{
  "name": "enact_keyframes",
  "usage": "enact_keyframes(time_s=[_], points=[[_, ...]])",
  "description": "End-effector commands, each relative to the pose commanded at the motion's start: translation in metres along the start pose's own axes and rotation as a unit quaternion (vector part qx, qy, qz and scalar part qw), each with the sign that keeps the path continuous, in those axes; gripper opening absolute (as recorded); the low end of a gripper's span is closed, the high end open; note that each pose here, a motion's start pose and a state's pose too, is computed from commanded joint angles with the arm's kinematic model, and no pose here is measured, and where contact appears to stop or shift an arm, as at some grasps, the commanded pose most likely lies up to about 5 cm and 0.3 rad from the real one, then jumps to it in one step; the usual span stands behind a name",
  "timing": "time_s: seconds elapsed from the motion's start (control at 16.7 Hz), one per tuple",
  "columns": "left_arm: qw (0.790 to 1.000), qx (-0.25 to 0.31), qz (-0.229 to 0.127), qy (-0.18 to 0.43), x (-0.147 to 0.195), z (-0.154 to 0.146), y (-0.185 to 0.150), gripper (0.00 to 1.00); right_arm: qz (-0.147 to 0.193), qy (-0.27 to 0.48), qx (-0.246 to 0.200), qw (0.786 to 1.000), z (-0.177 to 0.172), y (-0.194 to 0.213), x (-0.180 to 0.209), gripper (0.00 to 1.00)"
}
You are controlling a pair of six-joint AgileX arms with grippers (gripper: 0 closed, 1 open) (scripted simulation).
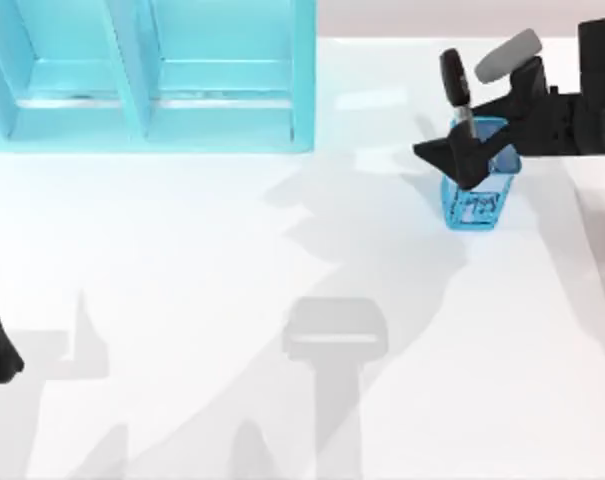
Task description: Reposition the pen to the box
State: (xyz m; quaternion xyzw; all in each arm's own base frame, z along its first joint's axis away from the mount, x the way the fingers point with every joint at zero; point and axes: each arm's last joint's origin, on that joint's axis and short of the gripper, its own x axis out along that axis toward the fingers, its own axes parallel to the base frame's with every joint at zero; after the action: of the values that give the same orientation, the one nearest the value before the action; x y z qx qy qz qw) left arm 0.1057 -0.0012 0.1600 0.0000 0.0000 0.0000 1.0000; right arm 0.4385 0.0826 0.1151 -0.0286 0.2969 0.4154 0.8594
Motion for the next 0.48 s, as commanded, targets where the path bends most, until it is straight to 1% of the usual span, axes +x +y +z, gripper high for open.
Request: enact_keyframes(time_s=[0.48], points=[[1.000, 0.000, 0.000, 0.000, 0.0000, 0.0000, 0.0000, 1.00, 0.000, 0.000, 0.000, 1.000, 0.0000, 0.0000, 0.0000, 0.17]])
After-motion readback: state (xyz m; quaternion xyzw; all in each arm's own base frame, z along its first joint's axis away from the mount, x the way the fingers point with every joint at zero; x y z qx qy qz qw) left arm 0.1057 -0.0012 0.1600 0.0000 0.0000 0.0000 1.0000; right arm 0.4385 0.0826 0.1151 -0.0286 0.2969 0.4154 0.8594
